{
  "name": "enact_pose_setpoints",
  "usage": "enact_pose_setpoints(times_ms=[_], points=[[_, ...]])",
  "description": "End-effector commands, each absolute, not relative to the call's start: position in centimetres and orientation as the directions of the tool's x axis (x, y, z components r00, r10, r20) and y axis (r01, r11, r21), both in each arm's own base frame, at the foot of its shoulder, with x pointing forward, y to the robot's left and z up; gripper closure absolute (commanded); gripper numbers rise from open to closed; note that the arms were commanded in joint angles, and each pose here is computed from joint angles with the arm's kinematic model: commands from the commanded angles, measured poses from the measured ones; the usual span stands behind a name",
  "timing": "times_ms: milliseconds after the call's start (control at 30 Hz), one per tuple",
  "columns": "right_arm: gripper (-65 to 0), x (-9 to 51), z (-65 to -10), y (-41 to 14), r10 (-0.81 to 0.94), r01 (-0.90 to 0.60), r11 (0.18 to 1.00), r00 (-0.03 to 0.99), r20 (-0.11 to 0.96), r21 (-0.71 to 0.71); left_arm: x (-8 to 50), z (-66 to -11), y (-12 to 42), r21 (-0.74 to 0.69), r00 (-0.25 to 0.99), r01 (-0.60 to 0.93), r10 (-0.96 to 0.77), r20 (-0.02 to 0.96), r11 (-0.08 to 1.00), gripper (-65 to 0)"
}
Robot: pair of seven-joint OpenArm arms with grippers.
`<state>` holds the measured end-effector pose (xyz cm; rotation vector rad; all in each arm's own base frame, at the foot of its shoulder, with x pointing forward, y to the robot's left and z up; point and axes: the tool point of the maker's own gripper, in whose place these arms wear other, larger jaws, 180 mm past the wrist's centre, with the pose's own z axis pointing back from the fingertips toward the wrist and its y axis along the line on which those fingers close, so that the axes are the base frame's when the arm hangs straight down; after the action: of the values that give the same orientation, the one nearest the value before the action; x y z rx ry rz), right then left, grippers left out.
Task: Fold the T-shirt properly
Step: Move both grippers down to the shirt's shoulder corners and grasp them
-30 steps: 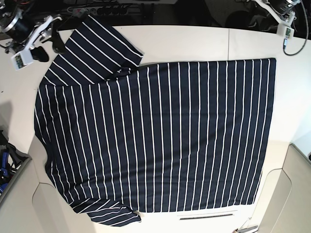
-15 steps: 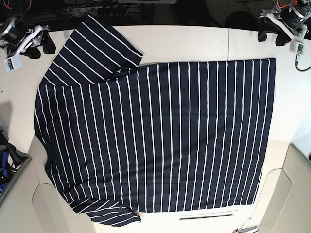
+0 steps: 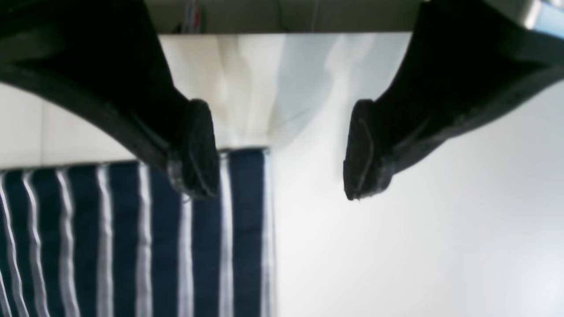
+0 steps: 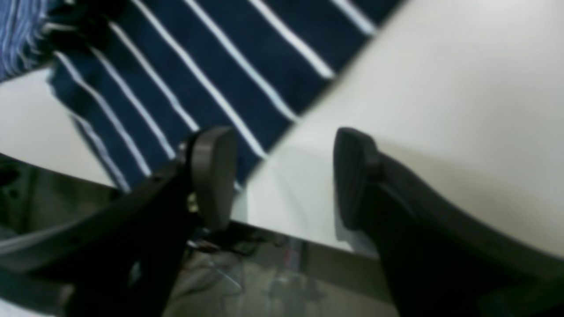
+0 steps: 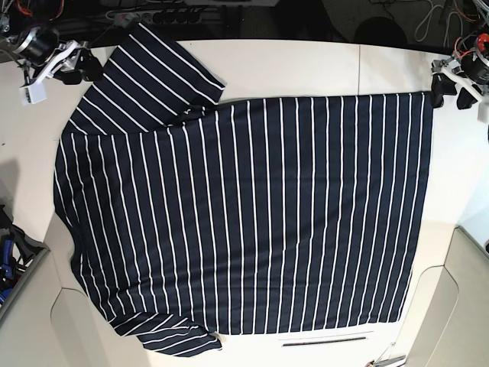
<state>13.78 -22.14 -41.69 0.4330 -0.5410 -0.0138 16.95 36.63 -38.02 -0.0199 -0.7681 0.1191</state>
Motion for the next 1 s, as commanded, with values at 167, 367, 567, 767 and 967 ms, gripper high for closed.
enact_pose_setpoints(times_ms=[167,367,567,767,967], points=[[-35.4,13.9,-41.3,-20.7,-0.164,-0.101,0.885,0.846,0.507,0.454,17.6,-39.0,37.6,-0.165,0.689,-0.153,0.225,0.689,0.974,-47.3],[-35.4,14.2,-41.6,-18.8,-0.164,-0.122,0.865,0.849,0.503,0.488,17.5,-40.0,37.9,-0.207,0.691,-0.184,0.276,0.669,0.961,-47.3],[-35.4,14.5,-41.8,-16.4,-0.134,-0.170,0.837,0.858,0.496,0.520,17.2,-40.1,36.4,-0.289,0.706,-0.158,0.313,0.636,0.944,-47.3],[-35.4,14.1,-42.0,-14.8,-0.113,-0.194,0.818,0.868,0.483,0.541,17.2,-40.0,35.8,-0.295,0.715,-0.121,0.290,0.637,0.948,-47.2],[-35.4,14.1,-42.0,-14.8,-0.114,-0.195,0.818,0.867,0.485,0.542,17.3,-40.7,34.6,-0.310,0.734,-0.096,0.277,0.620,0.946,-47.2]])
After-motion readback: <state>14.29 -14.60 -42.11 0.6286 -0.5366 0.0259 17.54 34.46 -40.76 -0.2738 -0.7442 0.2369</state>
